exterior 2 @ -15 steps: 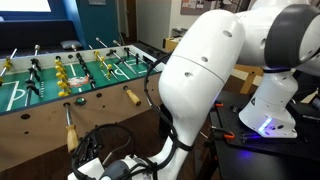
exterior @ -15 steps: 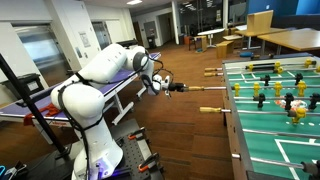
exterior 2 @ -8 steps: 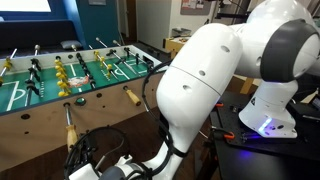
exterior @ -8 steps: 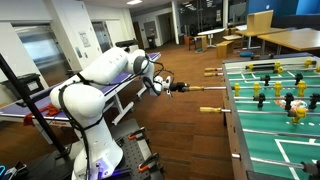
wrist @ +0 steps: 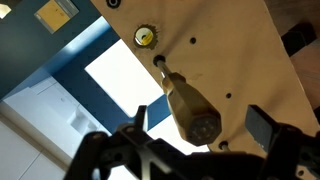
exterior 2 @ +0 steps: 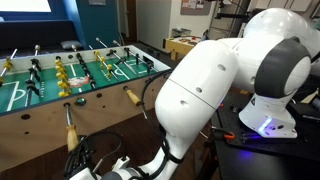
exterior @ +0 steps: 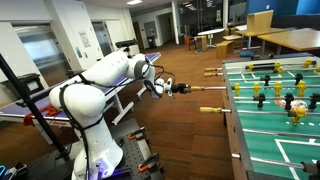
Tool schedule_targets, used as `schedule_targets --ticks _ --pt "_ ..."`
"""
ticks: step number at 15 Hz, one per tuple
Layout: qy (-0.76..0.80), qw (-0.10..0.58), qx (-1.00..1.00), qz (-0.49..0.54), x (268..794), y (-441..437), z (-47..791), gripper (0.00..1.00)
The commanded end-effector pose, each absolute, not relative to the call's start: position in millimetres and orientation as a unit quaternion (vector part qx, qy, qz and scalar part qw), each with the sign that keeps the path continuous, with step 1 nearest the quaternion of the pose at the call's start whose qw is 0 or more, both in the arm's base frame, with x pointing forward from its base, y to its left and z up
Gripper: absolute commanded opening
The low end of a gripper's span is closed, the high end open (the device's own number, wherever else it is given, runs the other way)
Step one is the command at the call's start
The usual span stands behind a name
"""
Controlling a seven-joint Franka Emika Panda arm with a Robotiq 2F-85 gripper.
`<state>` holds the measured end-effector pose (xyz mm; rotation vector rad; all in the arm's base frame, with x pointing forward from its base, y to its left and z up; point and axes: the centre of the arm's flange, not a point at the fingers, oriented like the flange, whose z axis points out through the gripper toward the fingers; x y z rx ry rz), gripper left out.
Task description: Rotate the third handle of the table football slightly anticlockwise
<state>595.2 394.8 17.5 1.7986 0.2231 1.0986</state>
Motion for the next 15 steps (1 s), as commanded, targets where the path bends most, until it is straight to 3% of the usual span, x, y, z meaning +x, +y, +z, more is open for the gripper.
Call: schedule_targets --ticks 1,2,4,10,11,15 --pt "0.095 0.511 0.720 0.460 608.9 401.7 11.7 0.95" --pt "0.095 0.512 0.717 0.462 610.0 401.5 11.4 0.74" --pt "0.095 0.514 0.713 0.467 611.2 401.5 10.5 0.69" --pt "0.096 0.524 0.701 0.475 611.6 402.5 11.5 0.23" --pt "0.097 0.527 0.701 0.472 610.8 402.2 12.8 0.17" --pt "0.132 0.541 0.702 0.444 609.1 403.5 15.8 0.17"
